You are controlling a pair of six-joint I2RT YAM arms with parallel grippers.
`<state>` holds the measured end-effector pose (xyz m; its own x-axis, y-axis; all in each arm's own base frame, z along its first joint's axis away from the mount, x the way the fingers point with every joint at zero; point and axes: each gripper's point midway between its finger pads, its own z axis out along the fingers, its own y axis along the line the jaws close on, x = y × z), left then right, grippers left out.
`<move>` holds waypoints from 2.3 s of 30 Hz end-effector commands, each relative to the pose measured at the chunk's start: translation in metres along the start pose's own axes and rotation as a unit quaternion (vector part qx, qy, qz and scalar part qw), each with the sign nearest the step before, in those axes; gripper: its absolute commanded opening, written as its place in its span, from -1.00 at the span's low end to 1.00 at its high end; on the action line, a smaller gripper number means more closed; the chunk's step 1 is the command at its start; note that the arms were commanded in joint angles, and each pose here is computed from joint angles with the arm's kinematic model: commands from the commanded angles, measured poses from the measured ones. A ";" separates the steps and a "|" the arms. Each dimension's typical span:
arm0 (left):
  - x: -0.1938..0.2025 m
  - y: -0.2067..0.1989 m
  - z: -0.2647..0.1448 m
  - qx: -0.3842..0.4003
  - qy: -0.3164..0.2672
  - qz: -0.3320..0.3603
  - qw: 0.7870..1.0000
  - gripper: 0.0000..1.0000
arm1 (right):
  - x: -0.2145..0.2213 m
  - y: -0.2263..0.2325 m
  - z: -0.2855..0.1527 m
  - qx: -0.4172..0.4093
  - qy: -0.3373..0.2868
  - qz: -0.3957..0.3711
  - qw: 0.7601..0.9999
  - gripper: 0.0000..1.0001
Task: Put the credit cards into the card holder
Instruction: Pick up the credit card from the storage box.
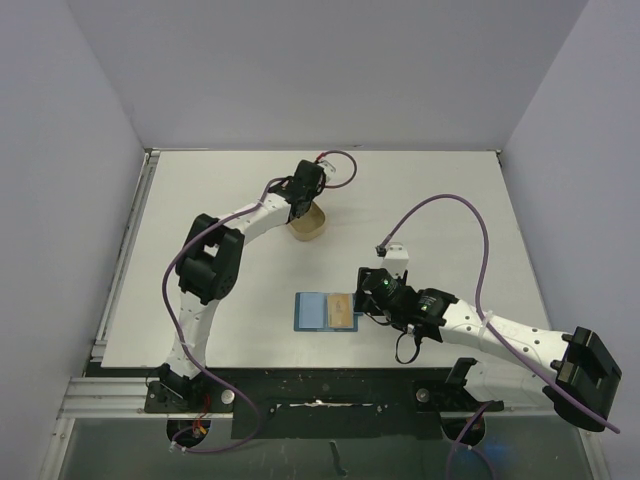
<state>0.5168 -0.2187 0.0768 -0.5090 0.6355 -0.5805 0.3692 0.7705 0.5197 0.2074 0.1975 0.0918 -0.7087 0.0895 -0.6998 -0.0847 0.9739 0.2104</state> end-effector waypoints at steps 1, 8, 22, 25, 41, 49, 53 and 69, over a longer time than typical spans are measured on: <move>-0.030 0.019 -0.005 -0.036 -0.036 -0.009 0.999 -0.52 | -0.020 0.006 -0.004 -0.007 -0.032 0.017 0.999 0.14; -0.039 0.022 -0.013 -0.044 -0.046 -0.007 0.998 -0.60 | -0.021 0.005 -0.006 -0.004 -0.034 0.016 0.999 0.15; -0.050 0.020 -0.029 -0.060 -0.049 0.007 0.997 -0.82 | -0.021 0.003 -0.008 -0.007 -0.036 0.019 0.999 0.15; -0.050 0.019 -0.032 -0.060 -0.047 0.008 0.997 -0.96 | -0.021 0.003 -0.009 -0.011 -0.037 0.022 0.999 0.15; -0.061 -0.005 -0.109 0.047 -0.032 -0.116 0.992 -1.00 | -0.034 0.025 -0.023 -0.069 -0.046 0.046 0.995 0.15; -0.064 -0.023 -0.171 0.200 -0.065 -0.257 0.943 -1.00 | -0.058 0.047 -0.046 -0.142 -0.086 0.102 0.981 0.15; -0.066 -0.036 -0.209 0.303 -0.096 -0.323 0.891 -1.00 | -0.075 0.058 -0.060 -0.181 -0.109 0.140 0.967 0.14; -0.039 -0.045 -0.335 0.542 -0.156 -0.497 0.660 -1.00 | -0.121 0.092 -0.103 -0.299 -0.163 0.226 0.913 0.00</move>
<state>0.2792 -0.2863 0.2136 -0.8225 -0.2696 -0.5008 0.3000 0.5426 -0.7846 0.2057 0.2506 0.2329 -0.5739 0.4961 -0.6516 -0.2575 0.6460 0.7186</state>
